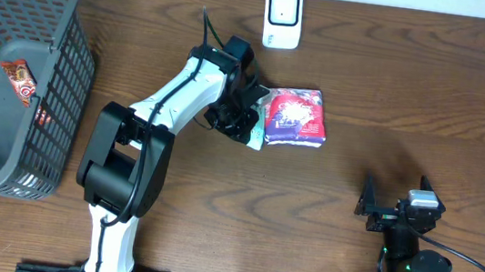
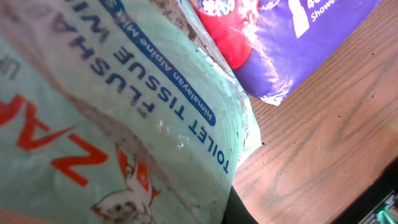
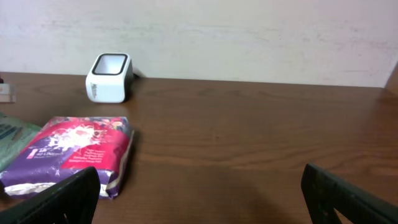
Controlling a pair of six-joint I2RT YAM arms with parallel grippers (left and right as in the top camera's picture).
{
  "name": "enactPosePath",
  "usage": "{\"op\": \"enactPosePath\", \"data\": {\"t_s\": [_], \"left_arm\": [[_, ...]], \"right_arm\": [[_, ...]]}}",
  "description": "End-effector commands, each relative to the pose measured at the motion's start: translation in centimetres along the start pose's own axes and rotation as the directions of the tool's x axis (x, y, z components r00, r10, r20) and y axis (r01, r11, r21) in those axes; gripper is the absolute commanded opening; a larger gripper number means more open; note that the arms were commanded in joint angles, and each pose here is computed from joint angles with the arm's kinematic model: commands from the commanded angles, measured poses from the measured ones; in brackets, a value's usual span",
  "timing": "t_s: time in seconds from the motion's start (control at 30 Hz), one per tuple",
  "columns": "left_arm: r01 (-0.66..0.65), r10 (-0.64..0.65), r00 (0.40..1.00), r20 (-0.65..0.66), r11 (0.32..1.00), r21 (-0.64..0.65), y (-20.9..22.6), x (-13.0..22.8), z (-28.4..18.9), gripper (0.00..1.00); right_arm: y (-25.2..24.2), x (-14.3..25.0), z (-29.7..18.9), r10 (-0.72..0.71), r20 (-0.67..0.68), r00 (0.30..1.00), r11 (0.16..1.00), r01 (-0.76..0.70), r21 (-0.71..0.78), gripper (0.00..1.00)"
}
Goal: Scan the item barcode
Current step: 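Place the mint tissue pack left of the liners pack, then reach into the basket and grasp the red-brown chocolate bar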
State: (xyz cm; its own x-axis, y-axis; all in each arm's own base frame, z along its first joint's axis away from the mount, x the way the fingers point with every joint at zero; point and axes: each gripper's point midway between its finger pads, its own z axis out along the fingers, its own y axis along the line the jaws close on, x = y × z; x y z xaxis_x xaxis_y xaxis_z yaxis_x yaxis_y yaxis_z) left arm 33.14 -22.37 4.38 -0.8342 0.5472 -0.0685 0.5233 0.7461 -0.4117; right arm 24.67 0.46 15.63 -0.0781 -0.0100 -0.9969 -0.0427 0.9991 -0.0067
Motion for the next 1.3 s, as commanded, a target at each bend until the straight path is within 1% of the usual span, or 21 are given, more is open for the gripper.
{"op": "enactPosePath", "data": {"t_s": [0.0,0.03,0.07,0.1,0.13,0.2,0.3,0.4,0.5,0.57,0.6,0.63,0.73,0.77,0.8,0.83,0.93,0.97,1.0,1.13,1.27], "left_arm": [[-0.031,0.032,0.999,0.012,0.996,-0.083,1.7,-0.5,-0.8,0.11],[0.001,0.001,1.0,0.013,0.992,-0.128,2.8,-0.4,-1.1,0.15],[0.011,-0.009,1.0,0.015,0.989,-0.146,3.3,-0.4,-1.4,0.28],[0.021,-0.018,1.0,0.02,0.987,-0.161,3.9,-0.5,-1.8,0.84],[0.028,-0.024,0.999,0.026,0.986,-0.165,4.1,-0.6,-2.2,0.93],[0.083,-0.072,0.995,0.069,0.982,-0.169,4.4,-1.3,-4.4,0.98],[0.145,-0.116,0.98,0.163,0.974,-0.177,4.6,-2.8,-8.6,0.98],[0.194,-0.13,0.943,0.306,0.963,-0.189,4.8,-4.3,-15.1,0.98],[0.276,-0.154,0.858,0.489,0.943,-0.187,5.3,-5.1,-22.4,0.98],[0.351,-0.16,0.761,0.629,0.917,-0.191,6.4,-4.7,-28.4,0.98],[0.492,-0.193,0.645,0.739,0.846,-0.208,8.8,-2.7,-33.8,0.98],[0.589,-0.222,0.57,0.791,0.782,-0.205,10.5,-0.8,-36.4,0.98],[0.813,-0.289,0.368,0.884,0.561,-0.156,15.0,5.9,-41.7,0.98],[0.873,-0.313,0.298,0.902,0.471,-0.125,16.5,8.7,-42.9,0.98],[0.935,-0.363,0.203,0.91,0.349,-0.069,18.8,13.2,-44.0,0.98],[0.97,-0.434,0.115,0.893,0.242,-0.007,20.5,16.6,-43.5,0.98],[0.993,-0.537,0.042,0.843,0.114,0.023,22.9,20.4,-40.9,0.98],[0.995,-0.556,0.034,0.83,0.093,0.021,23.6,21.0,-40.1,0.92],[0.998,-0.58,0.024,0.814,0.067,0.018,24.5,21.8,-39.0,0.9],[0.999,-0.659,-0.013,0.752,-0.033,-0.012,27.4,24.4,-35.0,0.9],[0.996,-0.727,-0.019,0.686,-0.075,-0.052,30.3,25.4,-30.7,0.9]], "right_arm": [[-0.1,0.1,0.0,-0.014,-0.004,1.0,1.0,0.014,0.003,0.99],[-0.1,0.1,0.0,-0.014,-0.004,1.0,1.0,0.014,0.004,0.99],[-0.1,0.1,0.0,-0.014,-0.004,1.0,1.0,0.014,0.004,0.99],[-0.1,0.1,0.0,-0.014,-0.004,1.0,1.0,0.014,0.003,0.99],[-0.1,0.1,0.0,-0.014,-0.004,1.0,1.0,0.014,0.004,0.99],[-0.1,0.1,0.0,-0.014,-0.004,1.0,1.0,0.014,0.003,0.99],[-0.1,0.1,0.0,-0.014,-0.004,1.0,1.0,0.014,0.004,0.99],[-0.1,0.1,0.0,-0.014,-0.004,1.0,1.0,0.014,0.003,0.99],[-0.1,0.1,0.0,-0.014,-0.004,1.0,1.0,0.014,0.004,0.99],[-0.1,0.1,0.0,-0.014,-0.004,1.0,1.0,0.014,0.003,0.99],[-0.1,0.1,0.0,-0.014,-0.004,1.0,1.0,0.014,0.004,0.99],[-0.1,0.1,0.0,-0.014,-0.004,1.0,1.0,0.014,0.004,0.99],[-0.1,0.1,0.0,-0.014,-0.004,1.0,1.0,0.014,0.004,0.99],[-0.1,0.1,0.0,-0.014,-0.004,1.0,1.0,0.014,0.003,0.99],[-0.1,0.1,0.0,-0.014,-0.004,1.0,1.0,0.014,0.004,0.99],[-0.1,0.1,0.0,-0.014,-0.004,1.0,1.0,0.014,0.004,0.99],[-0.1,0.1,0.0,-0.014,-0.004,1.0,1.0,0.014,0.003,0.99],[-0.1,0.1,0.0,-0.014,-0.004,1.0,1.0,0.014,0.004,0.99],[-0.1,0.1,0.0,-0.014,-0.004,1.0,1.0,0.014,0.004,0.99],[-0.1,0.1,0.0,-0.014,-0.004,1.0,1.0,0.014,0.004,0.99],[-0.1,0.1,0.0,-0.014,-0.003,1.0,1.0,0.014,0.003,0.99]]}}
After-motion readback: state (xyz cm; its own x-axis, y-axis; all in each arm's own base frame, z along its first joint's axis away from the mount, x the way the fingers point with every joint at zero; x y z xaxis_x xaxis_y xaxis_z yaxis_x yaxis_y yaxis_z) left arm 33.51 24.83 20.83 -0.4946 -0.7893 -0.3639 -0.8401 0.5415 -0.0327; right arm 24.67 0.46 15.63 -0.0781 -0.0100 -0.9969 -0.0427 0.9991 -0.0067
